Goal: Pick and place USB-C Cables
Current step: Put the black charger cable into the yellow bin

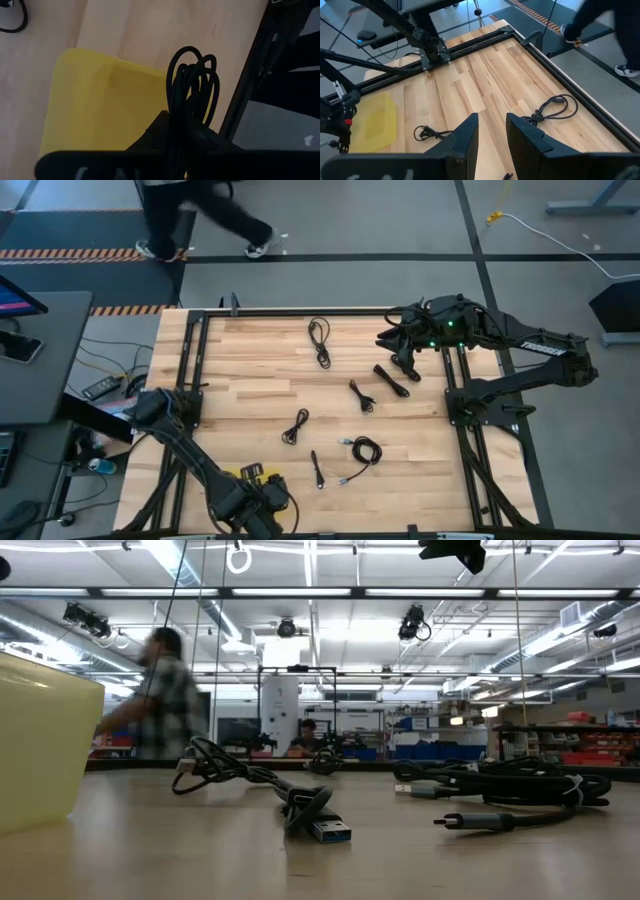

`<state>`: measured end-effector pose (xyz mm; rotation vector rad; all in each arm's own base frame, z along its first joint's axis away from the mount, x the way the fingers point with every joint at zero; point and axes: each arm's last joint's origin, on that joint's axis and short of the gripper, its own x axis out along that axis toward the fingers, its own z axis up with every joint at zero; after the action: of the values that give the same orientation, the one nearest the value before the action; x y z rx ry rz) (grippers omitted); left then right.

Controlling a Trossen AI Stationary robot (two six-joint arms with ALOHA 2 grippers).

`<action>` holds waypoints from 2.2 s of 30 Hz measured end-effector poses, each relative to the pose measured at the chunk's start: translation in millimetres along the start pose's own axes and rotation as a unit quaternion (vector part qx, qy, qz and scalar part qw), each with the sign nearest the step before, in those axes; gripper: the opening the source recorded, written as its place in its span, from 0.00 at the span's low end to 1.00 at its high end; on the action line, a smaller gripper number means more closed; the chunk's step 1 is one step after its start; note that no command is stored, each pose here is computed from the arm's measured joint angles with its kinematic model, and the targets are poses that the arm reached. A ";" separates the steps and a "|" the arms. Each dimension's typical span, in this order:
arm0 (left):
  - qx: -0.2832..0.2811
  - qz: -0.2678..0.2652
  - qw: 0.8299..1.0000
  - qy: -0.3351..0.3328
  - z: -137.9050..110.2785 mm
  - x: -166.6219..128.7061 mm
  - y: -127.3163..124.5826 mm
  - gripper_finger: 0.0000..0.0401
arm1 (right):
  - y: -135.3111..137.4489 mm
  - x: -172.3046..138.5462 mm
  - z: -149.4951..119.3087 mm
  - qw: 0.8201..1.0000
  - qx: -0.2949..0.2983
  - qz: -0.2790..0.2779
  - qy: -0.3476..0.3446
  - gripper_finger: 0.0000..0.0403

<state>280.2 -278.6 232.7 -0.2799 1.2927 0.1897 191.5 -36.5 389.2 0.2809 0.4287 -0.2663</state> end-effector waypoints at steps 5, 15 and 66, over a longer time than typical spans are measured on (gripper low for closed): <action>0.002 0.012 1.000 0.006 -1.1 1.1 2.0 0.07 | 0.0 0.0 0.0 1.000 0.000 0.000 0.000 0.26; 0.010 0.043 0.999 0.023 -4.2 0.7 8.1 0.07 | 0.0 0.0 0.0 1.000 0.000 0.000 0.000 0.26; -0.096 0.121 0.987 -0.053 180.7 -28.4 291.1 0.07 | 0.0 0.0 -0.2 1.000 0.000 0.001 0.001 0.26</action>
<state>353.0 54.6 276.2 -0.2727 1.2024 0.5324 191.4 -36.5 389.1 0.2813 0.4303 -0.2649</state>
